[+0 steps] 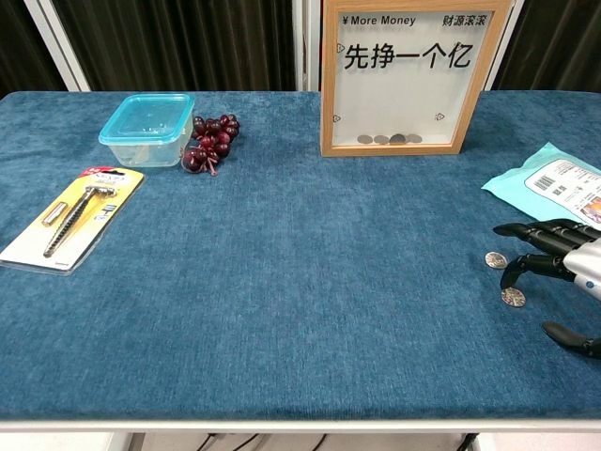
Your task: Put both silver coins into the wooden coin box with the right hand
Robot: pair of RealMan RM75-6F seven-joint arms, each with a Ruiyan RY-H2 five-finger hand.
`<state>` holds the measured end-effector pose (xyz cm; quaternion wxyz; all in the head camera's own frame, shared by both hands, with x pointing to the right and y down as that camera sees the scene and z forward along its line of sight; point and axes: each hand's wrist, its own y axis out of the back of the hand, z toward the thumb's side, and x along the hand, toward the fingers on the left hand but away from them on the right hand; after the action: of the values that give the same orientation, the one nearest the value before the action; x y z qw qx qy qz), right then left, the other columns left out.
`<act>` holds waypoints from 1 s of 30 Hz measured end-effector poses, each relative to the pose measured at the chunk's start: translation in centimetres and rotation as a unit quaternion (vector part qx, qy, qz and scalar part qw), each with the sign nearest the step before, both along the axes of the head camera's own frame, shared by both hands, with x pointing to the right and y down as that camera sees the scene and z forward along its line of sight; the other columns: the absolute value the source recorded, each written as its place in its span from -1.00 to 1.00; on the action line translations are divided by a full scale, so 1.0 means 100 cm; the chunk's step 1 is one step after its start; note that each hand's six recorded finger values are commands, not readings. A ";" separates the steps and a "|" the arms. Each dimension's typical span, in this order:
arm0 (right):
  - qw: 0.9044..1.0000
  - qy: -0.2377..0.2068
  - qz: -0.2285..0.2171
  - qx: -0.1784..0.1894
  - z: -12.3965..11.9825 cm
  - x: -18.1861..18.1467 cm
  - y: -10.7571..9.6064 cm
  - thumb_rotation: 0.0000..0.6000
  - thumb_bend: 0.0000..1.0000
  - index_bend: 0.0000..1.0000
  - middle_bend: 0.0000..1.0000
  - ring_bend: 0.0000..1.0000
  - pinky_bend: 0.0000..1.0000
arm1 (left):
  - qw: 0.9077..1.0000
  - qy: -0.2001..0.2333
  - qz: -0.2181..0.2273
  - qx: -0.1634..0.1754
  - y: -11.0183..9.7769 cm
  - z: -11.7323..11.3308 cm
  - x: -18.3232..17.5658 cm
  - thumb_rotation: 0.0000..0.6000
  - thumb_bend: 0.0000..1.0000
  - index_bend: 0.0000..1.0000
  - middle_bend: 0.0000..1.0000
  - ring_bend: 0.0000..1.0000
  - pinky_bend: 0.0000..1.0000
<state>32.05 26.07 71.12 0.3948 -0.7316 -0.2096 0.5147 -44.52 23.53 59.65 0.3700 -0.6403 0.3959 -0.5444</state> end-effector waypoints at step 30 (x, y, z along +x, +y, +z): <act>1.000 0.011 0.004 0.009 0.006 -0.001 0.000 1.00 -0.28 -0.15 -1.00 -1.00 -1.00 | 1.000 0.003 -0.002 -0.009 0.000 0.006 -0.004 1.00 -0.93 -1.00 -1.00 -1.00 -1.00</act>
<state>31.99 26.05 71.69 0.4017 -0.7218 -0.2128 0.5219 -44.87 23.56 60.21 0.3625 -0.6445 0.3933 -0.5463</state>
